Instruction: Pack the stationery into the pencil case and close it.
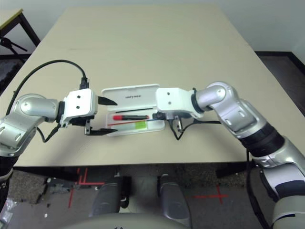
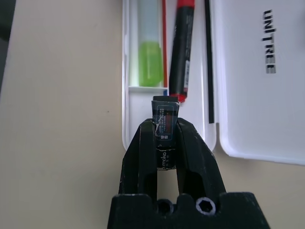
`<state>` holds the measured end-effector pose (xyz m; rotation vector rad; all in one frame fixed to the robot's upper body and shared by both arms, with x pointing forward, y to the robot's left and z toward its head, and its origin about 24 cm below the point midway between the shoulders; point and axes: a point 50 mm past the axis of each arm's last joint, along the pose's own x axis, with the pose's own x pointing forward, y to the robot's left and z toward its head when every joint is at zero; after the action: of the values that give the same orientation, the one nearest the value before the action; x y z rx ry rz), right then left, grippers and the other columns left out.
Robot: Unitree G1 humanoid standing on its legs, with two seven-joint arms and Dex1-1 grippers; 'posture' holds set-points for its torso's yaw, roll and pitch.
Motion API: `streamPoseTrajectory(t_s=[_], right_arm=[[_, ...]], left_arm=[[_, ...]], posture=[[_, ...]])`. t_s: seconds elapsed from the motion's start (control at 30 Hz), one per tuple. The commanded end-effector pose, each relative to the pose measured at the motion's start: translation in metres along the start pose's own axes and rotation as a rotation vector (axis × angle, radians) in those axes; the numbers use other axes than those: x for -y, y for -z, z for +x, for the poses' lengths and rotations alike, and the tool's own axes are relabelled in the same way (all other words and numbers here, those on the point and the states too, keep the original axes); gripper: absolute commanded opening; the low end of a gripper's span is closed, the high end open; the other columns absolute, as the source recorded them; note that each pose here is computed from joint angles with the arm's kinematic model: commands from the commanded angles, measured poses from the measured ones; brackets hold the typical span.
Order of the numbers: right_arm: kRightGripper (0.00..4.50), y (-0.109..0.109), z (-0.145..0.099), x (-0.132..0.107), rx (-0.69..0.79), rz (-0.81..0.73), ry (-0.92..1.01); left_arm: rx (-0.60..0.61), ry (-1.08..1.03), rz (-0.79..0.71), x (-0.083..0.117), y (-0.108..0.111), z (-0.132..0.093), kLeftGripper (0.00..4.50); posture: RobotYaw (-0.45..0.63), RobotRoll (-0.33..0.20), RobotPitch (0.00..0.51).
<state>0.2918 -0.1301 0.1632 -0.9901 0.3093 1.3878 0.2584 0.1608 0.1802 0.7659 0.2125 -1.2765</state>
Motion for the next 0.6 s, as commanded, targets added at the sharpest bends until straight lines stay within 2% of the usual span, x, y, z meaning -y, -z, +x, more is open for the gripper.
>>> streamPoseTrajectory(t_s=[0.03, 0.6], right_arm=[[0.28, 0.002, 0.007, -0.002, -0.026, -0.016, -0.036], [0.28, 0.002, 0.022, -0.003, -0.023, -0.014, -0.074]], left_arm=[[-0.017, 0.005, -0.004, 0.002, 0.002, 0.001, 4.5], [-0.022, -0.004, -0.005, 0.001, 0.002, 0.002, 4.5]], posture=[[0.02, 0.0, 0.123], [0.03, 0.0, 0.116]])
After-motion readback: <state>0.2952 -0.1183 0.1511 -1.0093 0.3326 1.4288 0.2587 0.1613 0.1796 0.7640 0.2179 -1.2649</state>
